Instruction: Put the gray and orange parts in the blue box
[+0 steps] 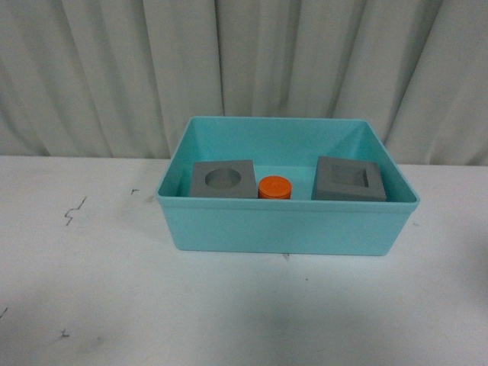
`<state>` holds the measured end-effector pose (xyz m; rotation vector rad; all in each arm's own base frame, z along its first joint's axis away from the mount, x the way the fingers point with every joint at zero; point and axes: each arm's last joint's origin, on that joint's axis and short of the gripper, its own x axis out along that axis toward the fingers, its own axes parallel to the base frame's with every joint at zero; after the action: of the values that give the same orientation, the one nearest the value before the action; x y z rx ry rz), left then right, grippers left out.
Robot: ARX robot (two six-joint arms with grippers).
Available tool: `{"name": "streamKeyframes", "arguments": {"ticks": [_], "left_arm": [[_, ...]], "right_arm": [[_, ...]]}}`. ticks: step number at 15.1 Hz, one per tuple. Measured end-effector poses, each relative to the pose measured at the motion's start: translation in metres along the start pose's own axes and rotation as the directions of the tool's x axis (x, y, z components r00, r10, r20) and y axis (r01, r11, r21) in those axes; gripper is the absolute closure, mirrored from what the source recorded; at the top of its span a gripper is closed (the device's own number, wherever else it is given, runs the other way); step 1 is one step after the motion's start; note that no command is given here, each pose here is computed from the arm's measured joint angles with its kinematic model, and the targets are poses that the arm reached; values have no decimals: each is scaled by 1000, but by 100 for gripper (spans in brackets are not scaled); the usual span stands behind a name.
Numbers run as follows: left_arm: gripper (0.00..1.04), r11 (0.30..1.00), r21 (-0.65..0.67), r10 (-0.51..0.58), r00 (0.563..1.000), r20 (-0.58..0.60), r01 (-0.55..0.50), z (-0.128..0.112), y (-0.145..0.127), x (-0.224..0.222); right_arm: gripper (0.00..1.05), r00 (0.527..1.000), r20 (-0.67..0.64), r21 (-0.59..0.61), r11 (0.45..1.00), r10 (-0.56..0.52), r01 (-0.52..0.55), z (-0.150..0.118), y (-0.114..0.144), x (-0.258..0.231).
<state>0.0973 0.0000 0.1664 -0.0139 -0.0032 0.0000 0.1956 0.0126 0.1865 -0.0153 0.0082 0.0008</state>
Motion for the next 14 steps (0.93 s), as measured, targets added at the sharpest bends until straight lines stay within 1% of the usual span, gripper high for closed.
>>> {"name": "streamKeyframes", "arguments": {"ticks": [2, 6, 7, 8, 10, 14], "left_arm": [[7, 1000, 0, 0, 1000, 0, 0, 0, 0, 0], [7, 1000, 0, 0, 1000, 0, 0, 0, 0, 0], [7, 1000, 0, 0, 1000, 0, 0, 0, 0, 0], [7, 1000, 0, 0, 1000, 0, 0, 0, 0, 0], [7, 1000, 0, 0, 1000, 0, 0, 0, 0, 0], [7, 1000, 0, 0, 1000, 0, 0, 0, 0, 0]], "right_arm": [[103, 1000, 0, 1, 1000, -10, 10, -6, -12, -16], [103, 1000, 7, 3, 1000, -4, 4, -13, -12, -41], [103, 1000, 24, 3, 1000, -4, 4, -18, -12, -44], [103, 1000, -23, 3, 1000, -3, 4, -27, -12, -49], [103, 1000, 9, 4, 1000, -4, 4, -21, -12, -57], [103, 1000, 23, 4, 1000, -4, 4, -17, -12, -68]]}}
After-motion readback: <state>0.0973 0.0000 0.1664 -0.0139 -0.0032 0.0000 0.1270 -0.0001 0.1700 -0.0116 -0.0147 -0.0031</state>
